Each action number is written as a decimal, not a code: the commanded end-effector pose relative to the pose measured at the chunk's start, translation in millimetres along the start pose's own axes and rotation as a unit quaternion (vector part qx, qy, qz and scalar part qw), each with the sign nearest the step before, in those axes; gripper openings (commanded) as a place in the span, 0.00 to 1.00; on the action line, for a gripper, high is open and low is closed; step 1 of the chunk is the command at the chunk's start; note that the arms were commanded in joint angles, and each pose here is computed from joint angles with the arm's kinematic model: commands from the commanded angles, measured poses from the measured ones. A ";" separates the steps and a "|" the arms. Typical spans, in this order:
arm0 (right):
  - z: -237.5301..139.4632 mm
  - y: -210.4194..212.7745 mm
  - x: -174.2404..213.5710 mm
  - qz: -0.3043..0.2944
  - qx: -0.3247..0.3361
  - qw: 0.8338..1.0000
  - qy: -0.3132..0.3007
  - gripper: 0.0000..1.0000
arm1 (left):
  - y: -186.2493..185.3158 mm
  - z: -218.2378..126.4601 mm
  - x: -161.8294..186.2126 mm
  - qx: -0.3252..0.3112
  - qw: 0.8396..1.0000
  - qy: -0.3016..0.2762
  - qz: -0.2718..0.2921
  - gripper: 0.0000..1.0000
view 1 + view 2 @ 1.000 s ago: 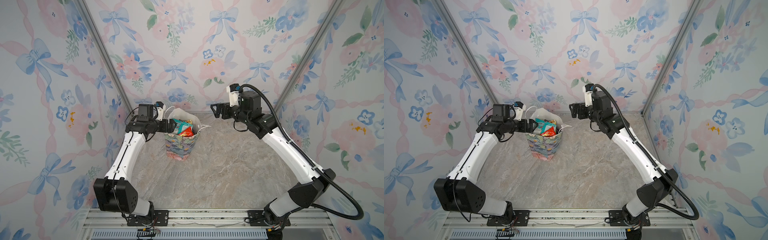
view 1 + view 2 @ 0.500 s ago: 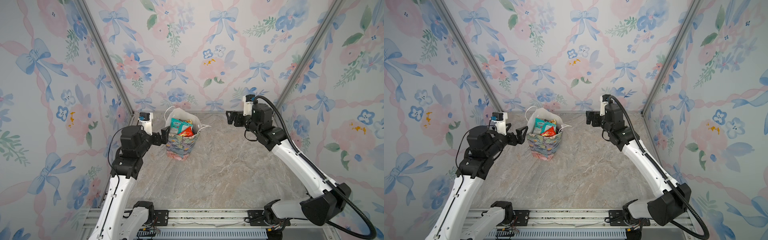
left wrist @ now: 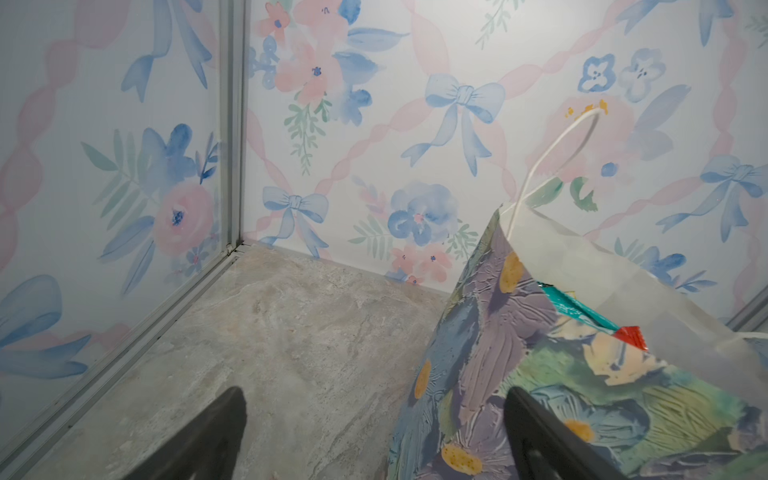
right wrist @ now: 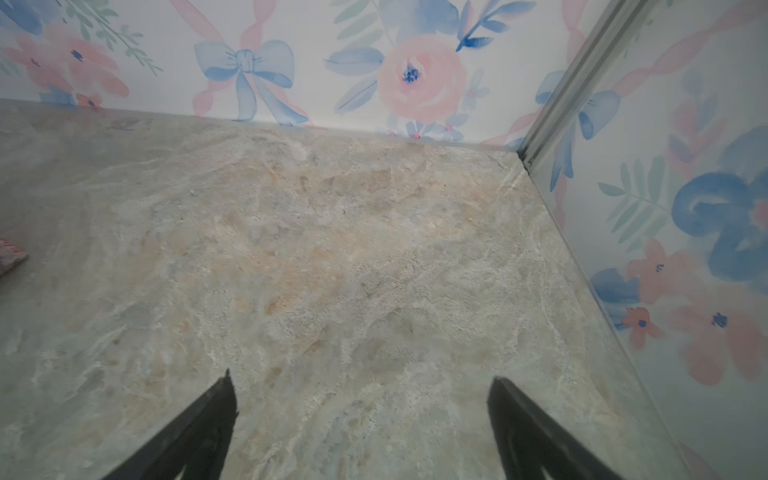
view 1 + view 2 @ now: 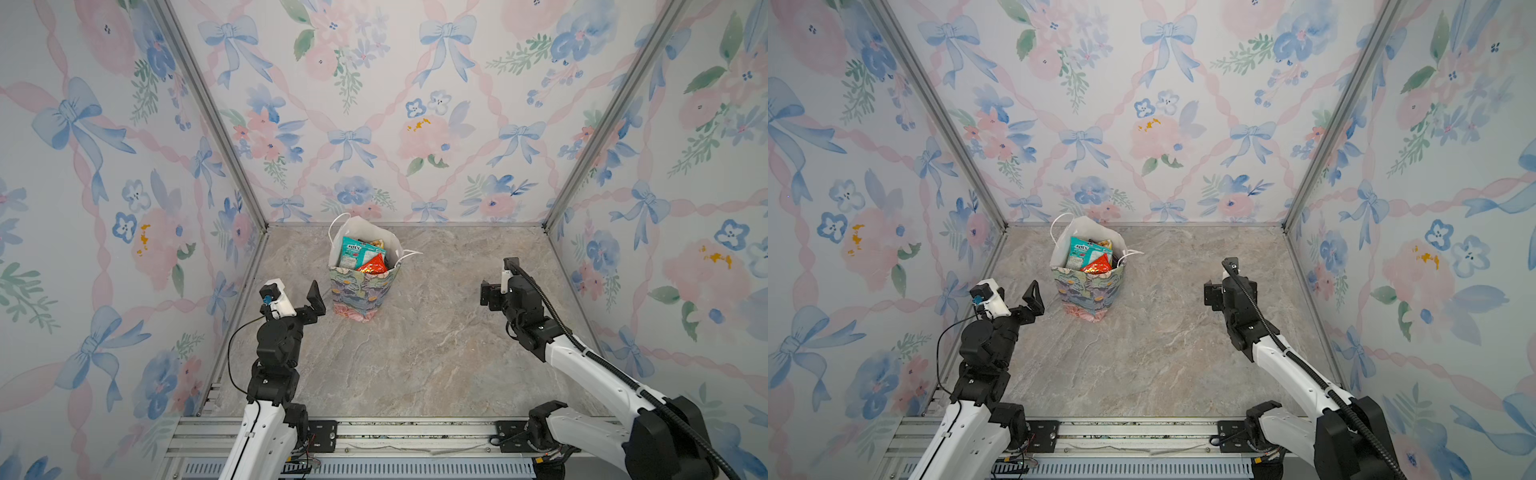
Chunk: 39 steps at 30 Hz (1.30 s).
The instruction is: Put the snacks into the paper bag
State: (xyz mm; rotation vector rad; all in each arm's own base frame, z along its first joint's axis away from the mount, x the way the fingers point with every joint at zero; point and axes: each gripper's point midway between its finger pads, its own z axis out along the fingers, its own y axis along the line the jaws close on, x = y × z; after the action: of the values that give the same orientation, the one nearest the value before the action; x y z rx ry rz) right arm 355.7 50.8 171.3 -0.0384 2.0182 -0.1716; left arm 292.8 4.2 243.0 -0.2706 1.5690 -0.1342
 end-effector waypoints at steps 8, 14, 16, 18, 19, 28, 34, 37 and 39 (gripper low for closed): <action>33.0 -47.8 12.0 0.005 0.104 0.991 -0.080 0.96 | 42.2 14.8 51.7 -0.082 0.995 -0.012 0.061 0.98; 47.3 -43.4 42.8 0.015 0.079 0.991 -0.103 0.97 | 52.9 32.0 71.0 -0.076 0.993 0.011 0.086 0.98; 46.3 -39.7 43.9 0.021 0.058 0.990 -0.124 0.97 | 50.2 42.2 80.3 -0.066 0.993 0.029 0.097 0.98; 51.2 -37.7 53.6 0.024 0.040 0.993 -0.106 0.96 | 51.7 51.9 94.8 -0.066 0.990 0.056 0.109 0.98; 56.1 -33.5 51.1 0.017 0.030 0.993 -0.115 0.97 | 53.0 56.7 98.5 -0.069 0.990 0.060 0.111 0.98; 60.8 -30.6 51.6 0.015 0.019 0.995 -0.100 0.97 | 40.1 81.4 125.9 -0.040 0.986 0.080 0.143 0.98; 72.2 -37.5 52.3 0.034 0.015 0.997 -0.070 0.97 | 39.4 85.2 130.0 -0.045 0.983 0.090 0.151 0.98; 72.1 -37.7 52.3 0.034 0.015 0.997 -0.069 0.96 | 39.3 84.9 130.9 -0.044 0.983 0.092 0.151 0.98; 71.9 -37.2 52.6 0.033 0.015 0.997 -0.070 0.97 | 39.6 84.9 130.8 -0.045 0.983 0.092 0.151 0.98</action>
State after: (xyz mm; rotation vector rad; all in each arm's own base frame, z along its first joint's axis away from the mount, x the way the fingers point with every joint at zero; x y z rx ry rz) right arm 392.2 -0.5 97.6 0.0277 1.8704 -0.1773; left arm 370.6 17.0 97.3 -0.1063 1.8088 0.1383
